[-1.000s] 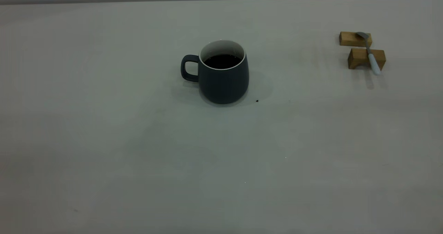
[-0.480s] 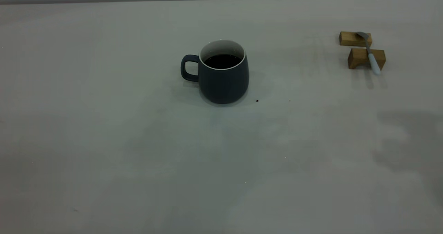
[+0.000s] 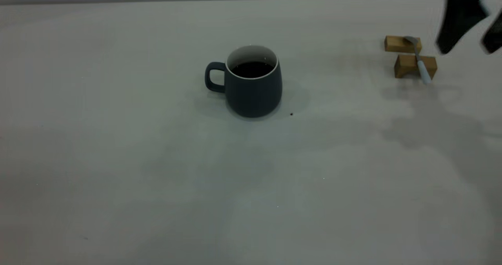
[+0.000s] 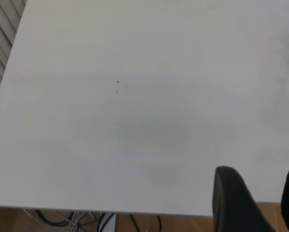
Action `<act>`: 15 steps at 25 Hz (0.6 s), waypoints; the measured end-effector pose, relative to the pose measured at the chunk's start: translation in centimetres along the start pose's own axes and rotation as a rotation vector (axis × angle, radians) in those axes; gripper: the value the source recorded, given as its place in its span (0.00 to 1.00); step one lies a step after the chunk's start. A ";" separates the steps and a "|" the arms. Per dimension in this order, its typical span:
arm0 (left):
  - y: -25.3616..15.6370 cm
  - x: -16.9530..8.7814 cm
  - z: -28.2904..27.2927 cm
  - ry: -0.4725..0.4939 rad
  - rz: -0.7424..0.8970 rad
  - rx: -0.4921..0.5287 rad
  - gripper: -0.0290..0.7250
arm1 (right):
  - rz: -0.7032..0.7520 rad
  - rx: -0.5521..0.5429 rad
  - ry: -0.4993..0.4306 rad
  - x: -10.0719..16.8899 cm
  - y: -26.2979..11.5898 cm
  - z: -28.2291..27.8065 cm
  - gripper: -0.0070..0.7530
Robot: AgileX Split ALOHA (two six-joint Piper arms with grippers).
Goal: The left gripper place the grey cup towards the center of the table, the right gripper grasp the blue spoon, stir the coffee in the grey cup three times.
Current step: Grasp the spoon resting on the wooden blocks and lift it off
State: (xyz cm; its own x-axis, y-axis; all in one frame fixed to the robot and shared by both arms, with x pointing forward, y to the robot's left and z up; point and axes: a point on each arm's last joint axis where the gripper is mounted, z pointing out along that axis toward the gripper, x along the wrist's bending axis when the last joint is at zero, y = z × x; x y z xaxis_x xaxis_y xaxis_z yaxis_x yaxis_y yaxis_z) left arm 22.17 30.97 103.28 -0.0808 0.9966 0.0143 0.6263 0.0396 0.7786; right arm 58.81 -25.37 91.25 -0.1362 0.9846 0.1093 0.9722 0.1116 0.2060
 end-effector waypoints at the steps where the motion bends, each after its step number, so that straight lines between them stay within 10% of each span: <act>1: 0.0 0.0 0.0 0.000 0.000 0.000 0.47 | -0.002 0.013 0.002 0.1 0.5 1.0 0.85; 15: 0.0 0.0 0.0 0.000 0.000 0.000 0.47 | -0.104 0.078 -0.066 -0.9 5.1 8.7 0.84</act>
State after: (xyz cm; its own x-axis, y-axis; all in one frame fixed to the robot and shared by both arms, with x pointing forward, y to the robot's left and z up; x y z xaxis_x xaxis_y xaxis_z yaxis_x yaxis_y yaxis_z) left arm 22.17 30.97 103.28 -0.0808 0.9966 0.0143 0.6263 0.0396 0.7786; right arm 65.53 -24.49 83.70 -0.2271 0.9735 0.0266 0.9655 0.2215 0.1366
